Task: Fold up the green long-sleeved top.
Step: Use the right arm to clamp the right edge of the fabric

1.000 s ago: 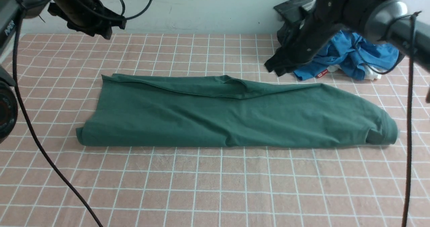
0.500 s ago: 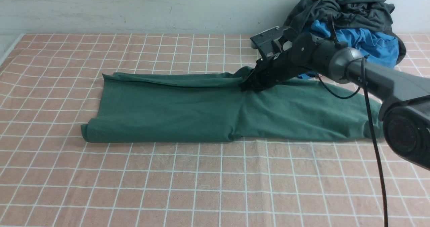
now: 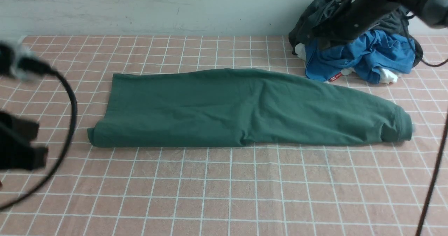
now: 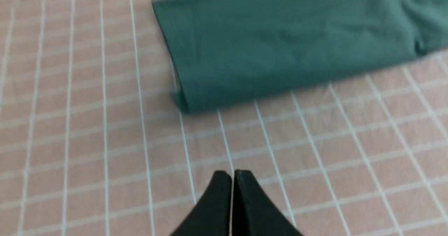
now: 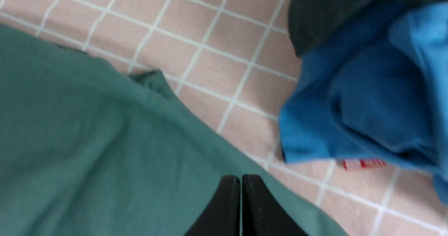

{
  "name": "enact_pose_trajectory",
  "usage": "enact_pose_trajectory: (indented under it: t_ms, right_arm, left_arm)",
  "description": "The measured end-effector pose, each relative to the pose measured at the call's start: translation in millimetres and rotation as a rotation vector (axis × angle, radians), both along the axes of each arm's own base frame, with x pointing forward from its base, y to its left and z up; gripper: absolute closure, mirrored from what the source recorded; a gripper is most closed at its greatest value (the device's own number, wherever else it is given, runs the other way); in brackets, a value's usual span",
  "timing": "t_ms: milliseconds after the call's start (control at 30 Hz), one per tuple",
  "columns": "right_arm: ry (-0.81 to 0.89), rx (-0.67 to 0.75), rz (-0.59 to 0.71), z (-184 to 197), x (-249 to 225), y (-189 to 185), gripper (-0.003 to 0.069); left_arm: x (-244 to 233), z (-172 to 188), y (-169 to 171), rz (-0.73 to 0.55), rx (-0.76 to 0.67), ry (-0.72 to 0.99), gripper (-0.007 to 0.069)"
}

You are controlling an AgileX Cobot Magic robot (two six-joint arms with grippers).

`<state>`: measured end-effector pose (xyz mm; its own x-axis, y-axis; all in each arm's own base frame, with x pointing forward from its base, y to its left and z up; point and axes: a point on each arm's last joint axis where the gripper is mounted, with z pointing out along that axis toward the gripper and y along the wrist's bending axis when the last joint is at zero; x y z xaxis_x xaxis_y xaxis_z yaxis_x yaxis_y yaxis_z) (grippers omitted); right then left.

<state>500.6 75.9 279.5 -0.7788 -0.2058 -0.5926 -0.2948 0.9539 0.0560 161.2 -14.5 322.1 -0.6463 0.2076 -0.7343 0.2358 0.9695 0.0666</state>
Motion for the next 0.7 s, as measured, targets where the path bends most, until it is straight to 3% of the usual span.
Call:
enact_pose_trajectory:
  t_ms: [33, 100, 133, 200, 233, 267, 300, 400, 567, 700]
  right_arm:
    - [0.038, -0.014, -0.022, 2, -13, -15, 0.0601]
    - [0.057, -0.020, -0.040, 5, -23, -25, 0.0564]
    - [0.111, -0.028, -0.062, -1, -37, -37, 0.0498]
    - [0.173, -0.031, -0.098, -11, -49, -50, 0.0440]
    - [0.249, -0.035, -0.162, -26, -63, -67, 0.0341]
    - [0.257, -0.032, -0.179, -27, -64, -71, 0.0331]
    - [0.317, -0.040, -0.238, -43, -73, -86, 0.0266]
    - [0.375, -0.047, -0.337, -70, -81, -111, 0.0160]
    - [0.396, -0.034, -0.428, -107, -76, -132, 0.0121]
    - [0.407, -0.033, -0.435, -130, -70, -133, 0.0202]
  left_arm:
    - [-8, -34, 0, 0.004, 0.000, 0.104, 0.0629]
    - [-13, -52, 0, 0.005, 0.001, 0.164, 0.0629]
    - [-18, -69, 0, 0.006, -0.001, 0.220, 0.0629]
    - [-21, -79, 0, 0.010, -0.011, 0.245, 0.0629]
    - [-21, -81, -1, 0.018, -0.036, 0.227, 0.0629]
    - [-21, -81, -2, 0.020, -0.042, 0.223, 0.0629]
    - [-18, -78, -3, 0.030, -0.069, 0.190, 0.0629]
    - [-15, -73, -5, 0.045, -0.123, 0.152, 0.0629]
    - [-13, -71, -8, 0.042, -0.165, 0.128, 0.0629]
    - [-12, -69, -8, 0.033, -0.165, 0.104, 0.0629]
